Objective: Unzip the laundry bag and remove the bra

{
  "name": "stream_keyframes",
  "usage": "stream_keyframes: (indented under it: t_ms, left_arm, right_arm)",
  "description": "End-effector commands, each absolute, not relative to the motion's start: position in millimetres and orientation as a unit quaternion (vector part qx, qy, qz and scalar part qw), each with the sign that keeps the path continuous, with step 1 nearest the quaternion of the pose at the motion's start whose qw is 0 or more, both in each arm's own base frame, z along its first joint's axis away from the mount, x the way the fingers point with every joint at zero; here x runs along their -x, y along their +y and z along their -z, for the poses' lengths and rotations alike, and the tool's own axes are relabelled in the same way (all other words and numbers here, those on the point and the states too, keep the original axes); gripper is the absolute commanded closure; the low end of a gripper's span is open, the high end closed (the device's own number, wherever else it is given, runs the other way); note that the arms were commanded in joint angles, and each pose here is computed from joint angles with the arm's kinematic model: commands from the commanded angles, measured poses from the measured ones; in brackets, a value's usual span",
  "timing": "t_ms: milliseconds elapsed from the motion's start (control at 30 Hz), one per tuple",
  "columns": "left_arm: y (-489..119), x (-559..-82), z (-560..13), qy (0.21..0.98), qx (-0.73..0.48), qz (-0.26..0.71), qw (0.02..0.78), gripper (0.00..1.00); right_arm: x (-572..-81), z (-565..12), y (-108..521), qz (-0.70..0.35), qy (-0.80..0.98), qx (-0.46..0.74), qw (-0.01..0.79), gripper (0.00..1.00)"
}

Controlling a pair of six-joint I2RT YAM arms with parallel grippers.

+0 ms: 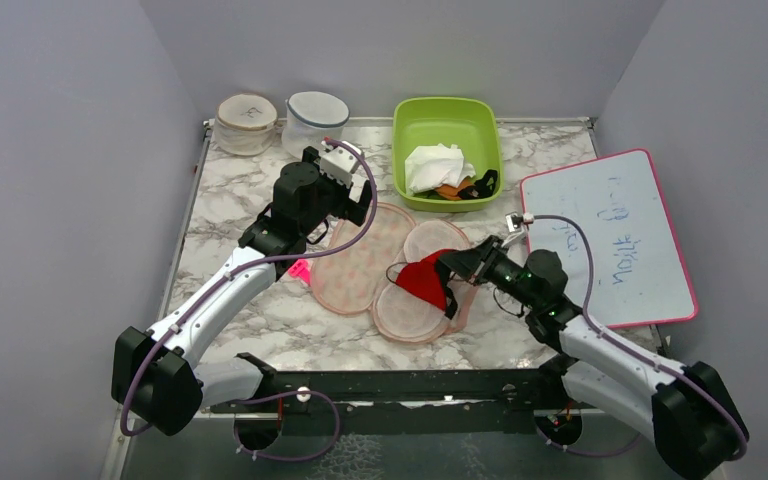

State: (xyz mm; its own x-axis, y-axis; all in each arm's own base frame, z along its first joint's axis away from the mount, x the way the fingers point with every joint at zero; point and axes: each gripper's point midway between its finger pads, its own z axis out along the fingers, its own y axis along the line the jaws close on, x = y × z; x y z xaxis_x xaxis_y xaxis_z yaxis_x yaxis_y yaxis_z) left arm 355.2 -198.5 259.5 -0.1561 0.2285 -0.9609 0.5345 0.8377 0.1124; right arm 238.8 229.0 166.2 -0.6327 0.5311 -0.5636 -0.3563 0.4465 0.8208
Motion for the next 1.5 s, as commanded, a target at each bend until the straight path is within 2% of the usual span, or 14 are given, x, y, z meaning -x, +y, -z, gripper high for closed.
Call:
stream_keyframes:
  t_ms: [0,267,600,833,1100,1333,1467]
  left_arm:
    - [-203,-357,-275,0.738,-0.254,0.138,0.610,0.02]
    - [-202,-358,-275,0.738,-0.253,0.135,0.610,0.02]
    - [-200,-358,-275,0.739,-0.253,0.127,0.612,0.02]
    - [-199,-358,-275,0.738,-0.253,0.125,0.613,0.02]
    - [-199,-360,-270,0.742,-0.255,0.122,0.608,0.02]
    - [-199,-361,-265,0.745,-0.256,0.118,0.604,0.02]
    - [-200,-362,-263,0.746,-0.258,0.120,0.602,0.02]
  right_arm:
    - [-239,-223,229,-0.499,0.698,0.055,0.511,0.99]
    - [-258,-283,217,-0.432,0.675,0.090,0.591,0.99]
    - [-334,-342,216,-0.326,0.685,0.075,0.647,0.99]
    - [-413,-329,214,-0.221,0.720,0.044,0.657,0.99]
    - [-498,-333,202,-0.182,0.708,0.028,0.682,0.99]
    - [-584,-298,187,-0.054,0.701,0.080,0.707,0.99]
    - [-616,-271,197,-0.034,0.703,0.122,0.700,0.99]
